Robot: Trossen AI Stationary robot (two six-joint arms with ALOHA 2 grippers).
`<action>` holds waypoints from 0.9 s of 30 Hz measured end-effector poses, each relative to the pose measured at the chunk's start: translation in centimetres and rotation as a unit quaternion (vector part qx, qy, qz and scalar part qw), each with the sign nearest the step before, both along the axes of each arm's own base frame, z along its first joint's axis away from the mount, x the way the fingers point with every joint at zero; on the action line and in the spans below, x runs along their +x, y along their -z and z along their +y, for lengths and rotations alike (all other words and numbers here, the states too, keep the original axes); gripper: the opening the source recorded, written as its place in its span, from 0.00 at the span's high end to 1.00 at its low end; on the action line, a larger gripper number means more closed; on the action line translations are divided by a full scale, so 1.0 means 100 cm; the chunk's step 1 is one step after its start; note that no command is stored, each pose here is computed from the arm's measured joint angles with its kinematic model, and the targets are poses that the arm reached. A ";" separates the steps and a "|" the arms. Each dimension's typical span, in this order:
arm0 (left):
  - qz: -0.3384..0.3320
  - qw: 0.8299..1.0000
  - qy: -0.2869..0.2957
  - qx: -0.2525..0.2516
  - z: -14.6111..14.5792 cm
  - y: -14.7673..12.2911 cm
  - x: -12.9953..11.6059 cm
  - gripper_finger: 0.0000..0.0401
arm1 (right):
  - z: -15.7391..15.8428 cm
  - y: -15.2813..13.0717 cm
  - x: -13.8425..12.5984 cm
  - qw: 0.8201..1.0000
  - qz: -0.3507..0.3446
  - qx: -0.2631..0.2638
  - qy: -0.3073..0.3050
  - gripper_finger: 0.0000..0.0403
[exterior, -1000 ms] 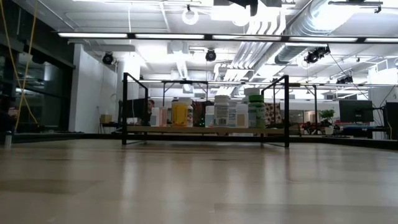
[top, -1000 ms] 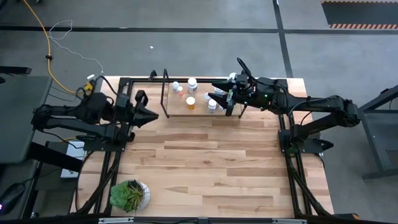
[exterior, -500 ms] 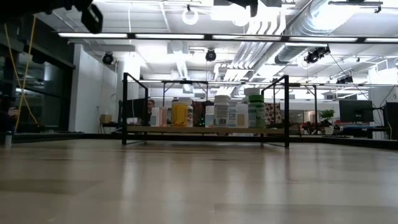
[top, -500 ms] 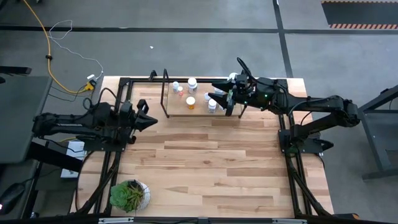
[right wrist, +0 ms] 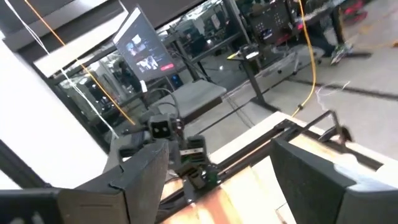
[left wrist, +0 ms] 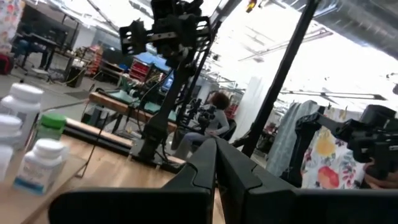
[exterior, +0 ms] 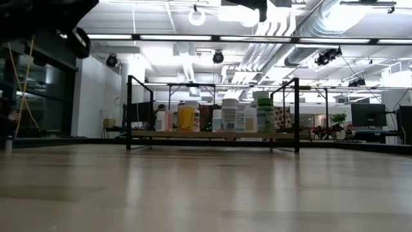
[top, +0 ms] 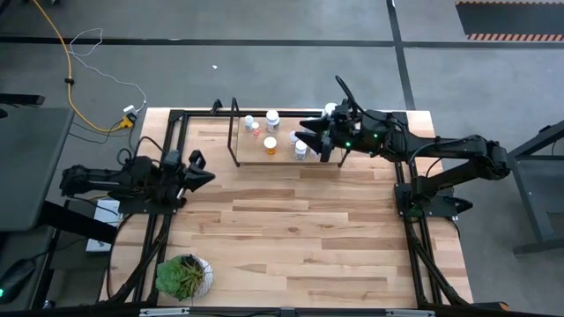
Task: Pick and place medicine bottles onto shelf by color
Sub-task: Return to Home Position
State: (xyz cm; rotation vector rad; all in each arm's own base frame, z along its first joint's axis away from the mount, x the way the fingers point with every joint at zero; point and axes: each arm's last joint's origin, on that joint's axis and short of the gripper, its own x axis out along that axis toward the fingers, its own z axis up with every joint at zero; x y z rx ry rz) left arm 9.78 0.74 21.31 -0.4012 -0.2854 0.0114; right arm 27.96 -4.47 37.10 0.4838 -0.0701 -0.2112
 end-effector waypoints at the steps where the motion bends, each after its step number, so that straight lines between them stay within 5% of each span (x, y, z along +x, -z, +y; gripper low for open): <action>1: 0.001 1.000 -0.002 -0.002 0.000 0.005 0.000 1.00 | 0.000 0.000 0.000 1.000 0.000 0.008 -0.003 0.32; 12: 0.037 0.999 0.010 0.005 -0.002 0.026 -0.001 1.00 | 0.006 0.004 -0.012 0.996 0.056 0.039 -0.052 0.44; 24: 0.061 0.998 0.017 -0.012 -0.002 0.031 0.000 1.00 | 0.021 0.011 -0.072 0.974 0.209 -0.009 -0.093 0.95; 27: 0.061 0.998 0.015 -0.013 -0.002 0.031 0.000 0.99 | 0.027 0.024 -0.093 0.976 0.188 -0.011 -0.108 0.97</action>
